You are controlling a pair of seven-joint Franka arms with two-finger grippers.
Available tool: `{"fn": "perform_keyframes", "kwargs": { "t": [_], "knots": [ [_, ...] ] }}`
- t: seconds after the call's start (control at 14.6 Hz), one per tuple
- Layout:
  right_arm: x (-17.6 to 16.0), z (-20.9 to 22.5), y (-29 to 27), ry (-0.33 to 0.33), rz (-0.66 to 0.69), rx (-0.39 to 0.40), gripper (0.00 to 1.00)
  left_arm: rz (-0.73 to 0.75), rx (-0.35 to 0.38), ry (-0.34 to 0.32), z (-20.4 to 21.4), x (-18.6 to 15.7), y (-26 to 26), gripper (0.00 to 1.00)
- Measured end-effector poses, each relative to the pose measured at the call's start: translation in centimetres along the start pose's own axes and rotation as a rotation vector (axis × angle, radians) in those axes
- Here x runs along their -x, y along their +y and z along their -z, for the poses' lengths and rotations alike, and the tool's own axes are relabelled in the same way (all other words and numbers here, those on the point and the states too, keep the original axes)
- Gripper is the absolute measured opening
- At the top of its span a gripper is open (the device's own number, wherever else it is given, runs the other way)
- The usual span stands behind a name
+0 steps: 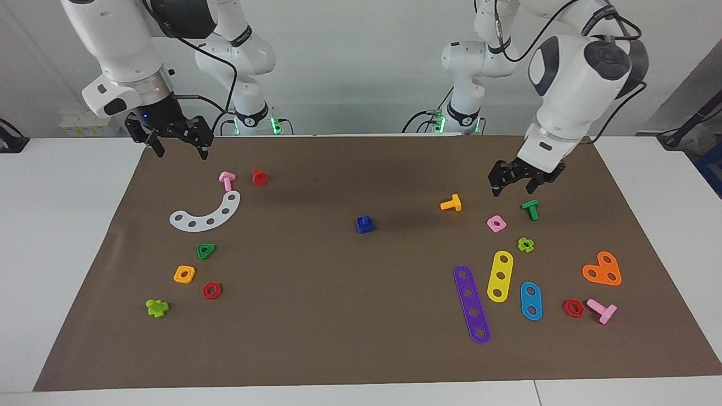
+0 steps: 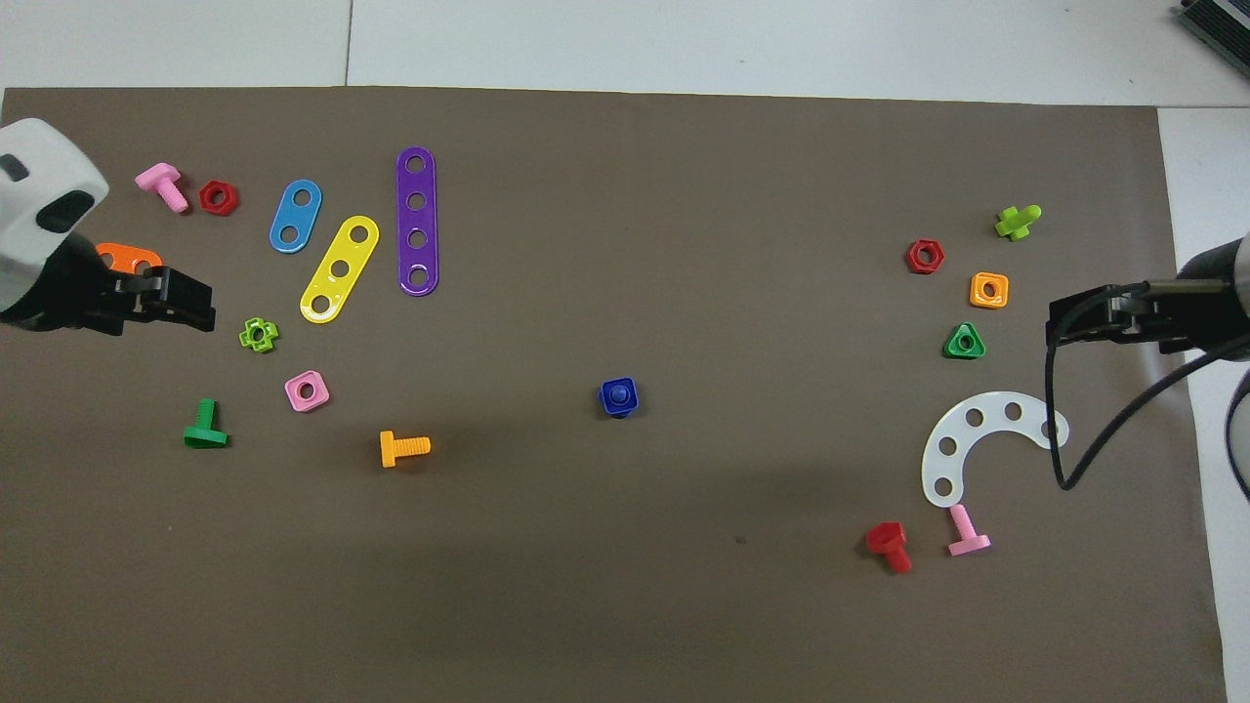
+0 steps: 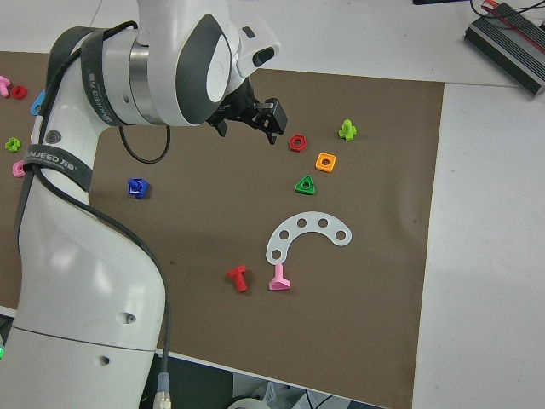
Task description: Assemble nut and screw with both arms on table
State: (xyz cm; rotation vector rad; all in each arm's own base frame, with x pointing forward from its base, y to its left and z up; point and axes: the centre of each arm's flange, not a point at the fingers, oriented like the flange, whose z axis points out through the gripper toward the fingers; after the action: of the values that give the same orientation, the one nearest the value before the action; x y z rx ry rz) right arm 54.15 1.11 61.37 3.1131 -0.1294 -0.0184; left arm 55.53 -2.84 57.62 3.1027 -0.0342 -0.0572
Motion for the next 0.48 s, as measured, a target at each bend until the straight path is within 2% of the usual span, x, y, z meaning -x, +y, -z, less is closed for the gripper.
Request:
{"fn": "perform_keyframes", "kwargs": {
  "t": [0.14, 0.27, 0.48],
  "knots": [
    [0.0, 0.0, 0.0, 0.000, 0.000, 0.000, 1.00, 0.009, -0.003, 0.028, 1.9, 1.4, -0.7, 0.88],
    [0.0, 0.0, 0.0, 0.000, 0.000, 0.000, 1.00, 0.007, -0.037, 0.041, 3.2, 2.3, -1.1, 0.88],
    [0.0, 0.0, -0.3, 0.000, 0.005, 0.000, 1.00, 0.010, -0.058, 0.044, 3.4, 2.5, -1.4, 0.87]
  ]
}}
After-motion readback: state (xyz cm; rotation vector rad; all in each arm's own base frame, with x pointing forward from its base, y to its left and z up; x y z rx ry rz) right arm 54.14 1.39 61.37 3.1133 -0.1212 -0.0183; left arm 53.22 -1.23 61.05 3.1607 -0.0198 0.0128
